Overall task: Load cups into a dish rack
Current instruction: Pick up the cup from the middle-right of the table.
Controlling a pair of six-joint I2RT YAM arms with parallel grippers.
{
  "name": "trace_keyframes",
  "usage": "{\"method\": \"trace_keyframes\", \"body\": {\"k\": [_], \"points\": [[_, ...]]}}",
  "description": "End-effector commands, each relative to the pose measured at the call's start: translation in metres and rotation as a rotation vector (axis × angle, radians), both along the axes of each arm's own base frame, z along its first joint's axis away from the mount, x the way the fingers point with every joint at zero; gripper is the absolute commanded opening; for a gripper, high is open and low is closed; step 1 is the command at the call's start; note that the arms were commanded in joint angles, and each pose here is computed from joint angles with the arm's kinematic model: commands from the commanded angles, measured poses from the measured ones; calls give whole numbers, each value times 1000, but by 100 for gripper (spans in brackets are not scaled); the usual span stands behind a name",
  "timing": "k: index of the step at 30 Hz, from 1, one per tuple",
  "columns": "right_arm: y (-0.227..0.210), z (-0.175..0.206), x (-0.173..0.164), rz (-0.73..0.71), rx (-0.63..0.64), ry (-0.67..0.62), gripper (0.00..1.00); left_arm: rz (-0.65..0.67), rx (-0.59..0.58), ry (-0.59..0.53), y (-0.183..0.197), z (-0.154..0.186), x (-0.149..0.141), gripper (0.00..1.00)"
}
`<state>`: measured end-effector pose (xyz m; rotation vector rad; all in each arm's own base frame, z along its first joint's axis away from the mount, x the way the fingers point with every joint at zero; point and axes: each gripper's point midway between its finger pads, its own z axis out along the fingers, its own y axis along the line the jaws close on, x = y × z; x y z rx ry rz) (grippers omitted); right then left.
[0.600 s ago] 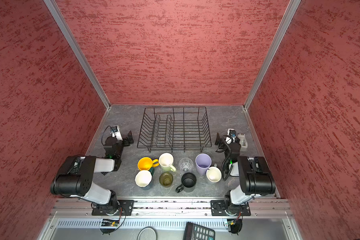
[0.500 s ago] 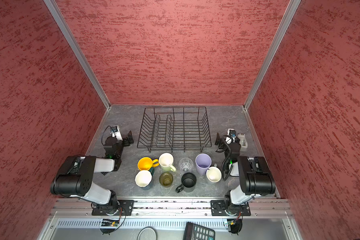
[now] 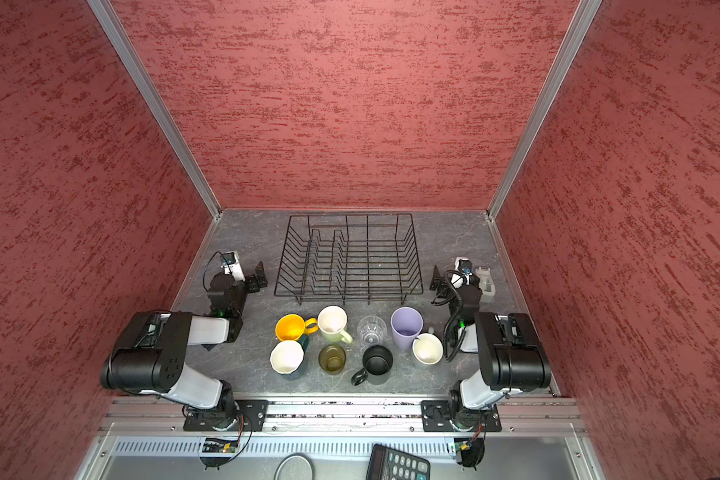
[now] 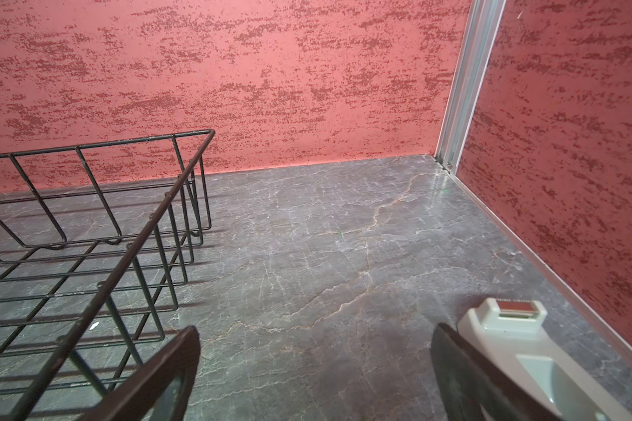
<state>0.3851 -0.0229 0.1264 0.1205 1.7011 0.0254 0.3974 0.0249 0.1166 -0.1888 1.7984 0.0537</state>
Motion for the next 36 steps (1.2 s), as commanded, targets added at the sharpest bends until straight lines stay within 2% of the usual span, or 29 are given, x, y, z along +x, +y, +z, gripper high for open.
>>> {"method": "trace_keyframes", "body": {"k": [1,16,18,21,22,26,28,30,32,33,34,36], "points": [[-6,8,4,-25,-5,-19,99,4,-9,4,0,-1,0,100],[-6,8,4,-27,-5,-21,99,-4,-16,3,0,-1,0,100],[-12,12,-2,-64,9,-46,99,-5,-17,3,0,-1,0,100],[-32,39,-28,-193,35,-142,99,30,-20,5,4,4,-2,100],[-37,51,-35,-224,44,-168,99,0,-22,-15,1,10,-2,100],[-47,110,-42,-296,128,-158,99,173,13,38,21,43,-8,100],[-41,148,-47,-263,220,-211,99,218,-84,55,27,65,-10,100],[-35,168,-54,-231,370,-244,99,233,-215,22,29,89,-13,100],[-18,185,-63,-127,386,-278,99,277,-361,1,35,103,-24,100],[-12,188,-64,-90,393,-283,99,229,-392,-8,31,109,-26,100],[-6,189,-63,-59,394,-268,99,166,-426,-23,26,116,-28,100],[-1,177,-50,-52,397,-116,99,92,-509,-50,21,126,-33,100]]}}
